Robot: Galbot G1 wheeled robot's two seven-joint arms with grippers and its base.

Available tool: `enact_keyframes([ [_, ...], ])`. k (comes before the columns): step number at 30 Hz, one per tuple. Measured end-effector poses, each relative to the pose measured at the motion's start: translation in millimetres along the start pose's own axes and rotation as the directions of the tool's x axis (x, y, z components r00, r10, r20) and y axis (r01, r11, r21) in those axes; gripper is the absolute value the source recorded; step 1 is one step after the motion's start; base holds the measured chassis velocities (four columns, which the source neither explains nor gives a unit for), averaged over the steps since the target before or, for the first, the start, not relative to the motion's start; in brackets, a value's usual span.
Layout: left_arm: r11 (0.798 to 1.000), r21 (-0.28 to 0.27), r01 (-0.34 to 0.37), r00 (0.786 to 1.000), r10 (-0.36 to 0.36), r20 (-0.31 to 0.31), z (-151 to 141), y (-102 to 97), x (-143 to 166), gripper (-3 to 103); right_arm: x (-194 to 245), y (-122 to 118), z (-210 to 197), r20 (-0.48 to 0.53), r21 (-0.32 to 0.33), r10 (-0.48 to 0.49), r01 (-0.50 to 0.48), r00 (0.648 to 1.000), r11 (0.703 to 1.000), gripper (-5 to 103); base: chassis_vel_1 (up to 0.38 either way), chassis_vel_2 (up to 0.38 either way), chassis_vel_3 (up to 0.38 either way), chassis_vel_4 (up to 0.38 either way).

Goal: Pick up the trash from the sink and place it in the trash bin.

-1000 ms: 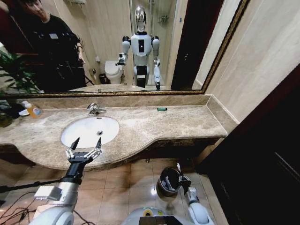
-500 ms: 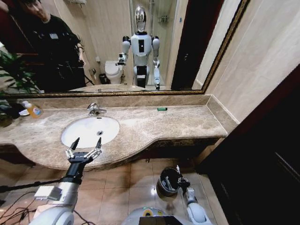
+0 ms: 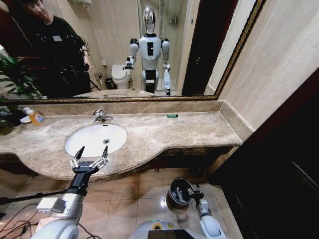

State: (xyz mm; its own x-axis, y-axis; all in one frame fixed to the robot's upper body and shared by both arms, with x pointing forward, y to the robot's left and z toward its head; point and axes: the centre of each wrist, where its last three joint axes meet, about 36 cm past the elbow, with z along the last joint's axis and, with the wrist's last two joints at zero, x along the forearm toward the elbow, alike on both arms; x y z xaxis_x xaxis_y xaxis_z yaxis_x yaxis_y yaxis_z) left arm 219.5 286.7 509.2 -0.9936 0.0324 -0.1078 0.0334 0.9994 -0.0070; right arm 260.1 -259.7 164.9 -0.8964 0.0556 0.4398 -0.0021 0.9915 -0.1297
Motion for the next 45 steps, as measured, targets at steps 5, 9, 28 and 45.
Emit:
enact_keyframes([
  [5, 1.000, 0.000, 0.000, 1.000, 0.000, 0.000, 0, 0.0, 0, 100, 1, 3, -1, 0.002, 0.001, -0.001, 0.001, 1.000, 1.000, 84, 0.000, 0.000, 0.000, 0.000],
  [9, 1.000, 0.000, 0.000, 1.000, 0.000, 0.000, 0, 0.0, 0, 100, 1, 3, -2, 0.003, 0.002, 0.002, -0.002, 1.000, 1.000, 100, 0.000, 0.000, 0.000, 0.000],
  [28, 1.000, 0.000, 0.000, 1.000, 0.000, 0.000, 0, 0.0, 0, 100, 65, -21, -65, 0.117, -0.037, 0.004, 0.000, 0.993, 0.999, 100, 0.000, 0.000, 0.000, 0.000],
  [45, 1.000, 0.000, 0.000, 1.000, 0.000, 0.000, 0, 0.0, 0, 100, 116, -27, -275, 0.400, 0.009, -0.196, 0.210, 0.895, 0.978, 100, 0.000, 0.000, 0.000, 0.000],
])
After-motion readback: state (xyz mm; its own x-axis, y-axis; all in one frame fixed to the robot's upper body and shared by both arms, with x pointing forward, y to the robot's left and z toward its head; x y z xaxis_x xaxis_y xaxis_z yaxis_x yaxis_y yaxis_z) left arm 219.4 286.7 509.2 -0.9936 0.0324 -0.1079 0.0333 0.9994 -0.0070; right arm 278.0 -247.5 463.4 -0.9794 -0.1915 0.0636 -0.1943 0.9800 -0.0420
